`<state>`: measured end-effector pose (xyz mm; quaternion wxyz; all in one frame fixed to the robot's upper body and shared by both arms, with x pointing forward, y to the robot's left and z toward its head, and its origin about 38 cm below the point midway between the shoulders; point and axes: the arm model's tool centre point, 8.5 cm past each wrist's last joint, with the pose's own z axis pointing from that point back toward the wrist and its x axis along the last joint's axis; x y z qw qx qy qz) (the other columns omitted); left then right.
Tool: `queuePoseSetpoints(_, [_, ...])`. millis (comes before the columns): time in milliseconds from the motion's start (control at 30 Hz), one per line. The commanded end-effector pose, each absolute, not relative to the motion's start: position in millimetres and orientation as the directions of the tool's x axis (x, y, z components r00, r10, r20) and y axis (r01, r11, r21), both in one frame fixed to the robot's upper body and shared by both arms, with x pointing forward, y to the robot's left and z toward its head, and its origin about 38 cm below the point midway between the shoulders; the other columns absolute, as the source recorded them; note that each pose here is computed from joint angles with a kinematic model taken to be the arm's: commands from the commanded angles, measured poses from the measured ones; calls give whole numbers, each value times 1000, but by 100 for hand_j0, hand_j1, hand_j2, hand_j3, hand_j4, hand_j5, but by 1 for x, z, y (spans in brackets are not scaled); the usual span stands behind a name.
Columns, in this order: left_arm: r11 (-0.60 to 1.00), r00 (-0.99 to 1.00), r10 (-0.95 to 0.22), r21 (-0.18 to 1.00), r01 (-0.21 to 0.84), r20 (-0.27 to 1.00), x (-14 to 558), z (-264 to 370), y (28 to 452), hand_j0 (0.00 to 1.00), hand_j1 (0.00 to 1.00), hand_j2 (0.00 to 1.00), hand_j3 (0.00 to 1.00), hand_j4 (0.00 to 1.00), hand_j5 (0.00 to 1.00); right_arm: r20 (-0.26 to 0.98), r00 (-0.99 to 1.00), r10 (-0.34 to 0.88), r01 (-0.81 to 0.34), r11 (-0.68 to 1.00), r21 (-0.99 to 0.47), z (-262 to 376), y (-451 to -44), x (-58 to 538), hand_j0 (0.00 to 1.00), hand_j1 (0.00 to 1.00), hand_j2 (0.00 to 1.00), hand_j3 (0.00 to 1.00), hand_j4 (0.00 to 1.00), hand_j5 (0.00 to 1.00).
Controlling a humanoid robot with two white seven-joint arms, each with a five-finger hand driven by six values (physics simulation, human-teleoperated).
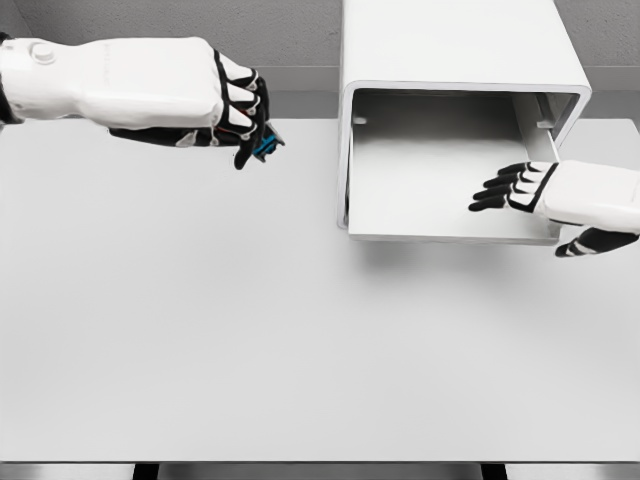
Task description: Slide open multi-storey tabletop storage cabinets and put open load switch and slide close multi-storey tabletop storage cabinets
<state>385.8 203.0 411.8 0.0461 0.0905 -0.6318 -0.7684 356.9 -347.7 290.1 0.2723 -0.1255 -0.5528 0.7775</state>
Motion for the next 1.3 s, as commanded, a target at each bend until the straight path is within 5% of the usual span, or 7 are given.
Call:
queuePoseSetpoints(0, [-162, -989, -129, 986, -45, -67, 385, 411, 180, 33, 33, 33, 33, 33, 33, 100, -814, 572, -261, -205, -943, 308, -354, 357, 100, 100, 100, 100, 100, 100])
queuePoseSetpoints(433, [-126, -982, 112, 979, -163, -149, 373, 402, 49, 34, 34, 34, 34, 34, 34, 149, -757, 637, -219, -32, -975, 353, -400, 336, 100, 100, 100, 100, 100, 100])
queuePoseSetpoints(633, [-216, -985, 35, 961, -171, -168, 411, 376, 7, 35, 35, 35, 35, 35, 35, 155, -679, 718, -178, 44, -983, 361, -441, 310, 100, 100, 100, 100, 100, 100])
queuePoseSetpoints(767, [-224, -987, 19, 961, -159, -159, 416, 373, 9, 37, 37, 37, 37, 37, 37, 195, -597, 778, -161, 121, -979, 349, -472, 283, 87, 87, 87, 87, 87, 87])
queuePoseSetpoints(867, [-233, -987, 5, 960, -156, -160, 420, 371, 12, 39, 39, 39, 39, 39, 39, 265, -556, 788, -229, 162, -960, 318, -478, 272, 59, 59, 59, 59, 59, 59])
queuePoseSetpoints(1000, [-270, -986, -59, 953, -135, -157, 439, 363, 21, 47, 47, 47, 47, 47, 47, 335, -493, 803, -336, 179, -924, 271, -481, 256, 50, 50, 50, 50, 50, 50])
queuePoseSetpoints(1267, [-268, -987, -71, 956, -118, -142, 443, 361, 22, 96, 96, 96, 96, 96, 96, 372, -502, 781, -504, 86, -860, 205, -450, 255, 48, 48, 48, 48, 48, 48])
